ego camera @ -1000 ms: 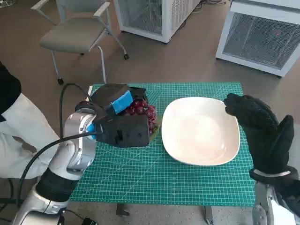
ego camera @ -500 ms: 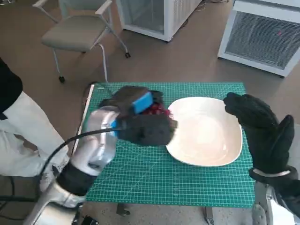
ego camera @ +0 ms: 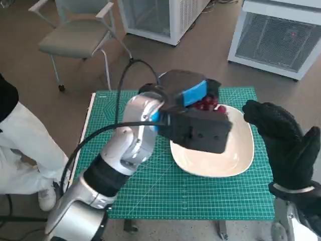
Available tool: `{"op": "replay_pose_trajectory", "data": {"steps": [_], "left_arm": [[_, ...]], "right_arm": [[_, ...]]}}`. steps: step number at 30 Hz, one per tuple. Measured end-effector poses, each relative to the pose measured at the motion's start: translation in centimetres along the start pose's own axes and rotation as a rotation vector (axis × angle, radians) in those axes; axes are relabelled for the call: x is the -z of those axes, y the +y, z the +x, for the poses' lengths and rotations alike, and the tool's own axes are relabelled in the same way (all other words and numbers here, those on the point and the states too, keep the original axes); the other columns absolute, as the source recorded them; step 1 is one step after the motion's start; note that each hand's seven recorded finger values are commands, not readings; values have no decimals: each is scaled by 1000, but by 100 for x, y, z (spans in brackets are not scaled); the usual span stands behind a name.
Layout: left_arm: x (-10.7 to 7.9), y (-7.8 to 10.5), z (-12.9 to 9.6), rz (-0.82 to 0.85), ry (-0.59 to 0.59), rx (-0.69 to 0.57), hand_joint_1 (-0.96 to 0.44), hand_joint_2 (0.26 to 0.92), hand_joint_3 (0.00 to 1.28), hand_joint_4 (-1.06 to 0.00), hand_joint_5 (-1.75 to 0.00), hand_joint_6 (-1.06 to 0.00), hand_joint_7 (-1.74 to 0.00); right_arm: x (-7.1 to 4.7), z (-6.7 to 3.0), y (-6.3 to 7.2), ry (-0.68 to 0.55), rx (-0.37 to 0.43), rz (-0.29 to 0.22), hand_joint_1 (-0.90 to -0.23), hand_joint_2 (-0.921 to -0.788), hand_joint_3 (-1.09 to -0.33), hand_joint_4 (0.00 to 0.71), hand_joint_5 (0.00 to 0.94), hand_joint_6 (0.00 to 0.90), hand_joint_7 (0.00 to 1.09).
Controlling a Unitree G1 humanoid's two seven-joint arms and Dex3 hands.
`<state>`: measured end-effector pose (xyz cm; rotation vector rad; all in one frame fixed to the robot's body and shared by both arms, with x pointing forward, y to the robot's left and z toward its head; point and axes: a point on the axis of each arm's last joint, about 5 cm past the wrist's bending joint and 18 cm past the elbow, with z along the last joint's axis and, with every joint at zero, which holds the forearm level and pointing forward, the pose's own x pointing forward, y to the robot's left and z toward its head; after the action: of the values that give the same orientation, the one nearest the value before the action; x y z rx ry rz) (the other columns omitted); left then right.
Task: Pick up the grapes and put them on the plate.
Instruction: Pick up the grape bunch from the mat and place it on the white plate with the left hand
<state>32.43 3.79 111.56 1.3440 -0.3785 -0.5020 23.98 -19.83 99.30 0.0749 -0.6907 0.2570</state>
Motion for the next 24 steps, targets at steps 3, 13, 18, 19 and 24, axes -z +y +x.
{"op": "replay_pose_trajectory", "data": {"steps": [3,13,18,19,24], "left_arm": [[-38,-9,36,7,-8,15,2,787,393,-555,-1371,-578,-1233],[-59,-82,120,13,-9,64,1,845,371,-467,-1413,-467,-1378],[-56,-88,133,11,-7,69,1,782,450,-504,-1396,-506,-1363],[-61,-90,142,9,-8,72,1,739,504,-529,-1385,-531,-1353],[-92,-120,181,-16,-23,91,2,644,604,-615,-1368,-622,-1240]], "right_arm": [[0,-16,5,2,8,-1,-478,-921,-560,429,538,192,896],[0,-35,16,3,28,0,-476,-921,-557,431,533,193,895],[-2,-38,16,2,33,-1,-476,-921,-556,433,531,194,893],[-4,-40,17,0,35,-2,-477,-921,-556,433,530,194,893],[-6,-52,34,-8,46,-9,-477,-921,-555,435,528,196,891]]}}
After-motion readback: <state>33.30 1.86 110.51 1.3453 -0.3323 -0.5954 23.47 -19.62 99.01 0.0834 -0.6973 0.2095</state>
